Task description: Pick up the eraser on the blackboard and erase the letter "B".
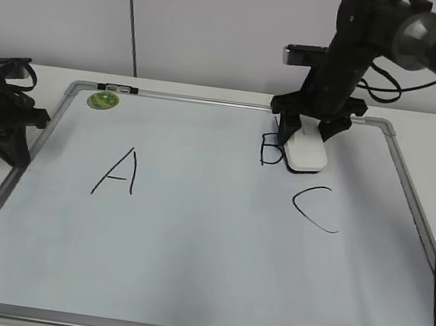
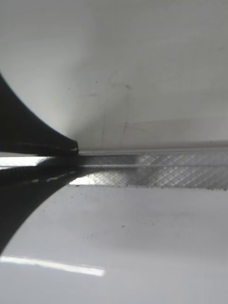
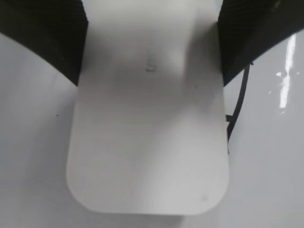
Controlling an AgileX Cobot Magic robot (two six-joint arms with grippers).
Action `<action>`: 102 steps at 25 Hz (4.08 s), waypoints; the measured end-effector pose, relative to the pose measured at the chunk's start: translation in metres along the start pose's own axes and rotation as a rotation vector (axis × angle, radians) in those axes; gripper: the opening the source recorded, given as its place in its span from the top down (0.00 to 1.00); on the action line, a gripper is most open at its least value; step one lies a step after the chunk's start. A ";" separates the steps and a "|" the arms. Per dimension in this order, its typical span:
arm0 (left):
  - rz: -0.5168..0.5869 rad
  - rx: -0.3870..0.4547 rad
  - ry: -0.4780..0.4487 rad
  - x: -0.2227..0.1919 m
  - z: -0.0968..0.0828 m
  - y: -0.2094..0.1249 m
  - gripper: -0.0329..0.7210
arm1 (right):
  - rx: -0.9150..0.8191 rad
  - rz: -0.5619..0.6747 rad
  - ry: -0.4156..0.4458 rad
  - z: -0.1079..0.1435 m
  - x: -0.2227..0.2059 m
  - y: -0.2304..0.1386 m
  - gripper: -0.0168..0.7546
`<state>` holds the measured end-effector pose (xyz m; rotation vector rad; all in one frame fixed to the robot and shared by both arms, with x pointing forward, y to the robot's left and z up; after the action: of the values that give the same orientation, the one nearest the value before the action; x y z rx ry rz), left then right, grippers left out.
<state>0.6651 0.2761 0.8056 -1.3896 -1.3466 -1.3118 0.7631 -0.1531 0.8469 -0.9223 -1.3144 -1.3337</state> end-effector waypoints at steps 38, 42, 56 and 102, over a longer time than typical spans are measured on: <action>0.000 -0.004 0.005 0.000 0.001 0.000 0.94 | 0.266 0.022 -0.055 0.095 -0.028 -0.028 0.28; -0.002 -0.004 0.005 0.000 0.001 0.000 0.94 | 0.247 0.019 -0.068 0.089 -0.028 -0.026 0.28; -0.004 -0.004 0.006 0.000 0.001 0.001 0.94 | 0.067 0.017 -0.047 0.039 -0.025 -0.010 0.28; -0.009 -0.008 0.013 0.000 0.003 0.002 0.94 | -0.001 -0.222 -0.173 -0.053 0.138 0.018 0.28</action>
<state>0.6671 0.2783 0.8054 -1.3795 -1.3411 -1.3315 0.7592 -0.2226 0.9785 -0.9293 -1.5871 -1.4481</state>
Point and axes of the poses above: a point on each arm's last joint axis where the gripper is mounted, x pointing back along that axis away from the gripper, z along the wrist's bending axis when the last joint is at zero, y = z × x, the point moved 10 cm from there along -x, pointing out along that axis toward the gripper, and after that the axes turned 9 degrees about -x, right-handed, at the moved point
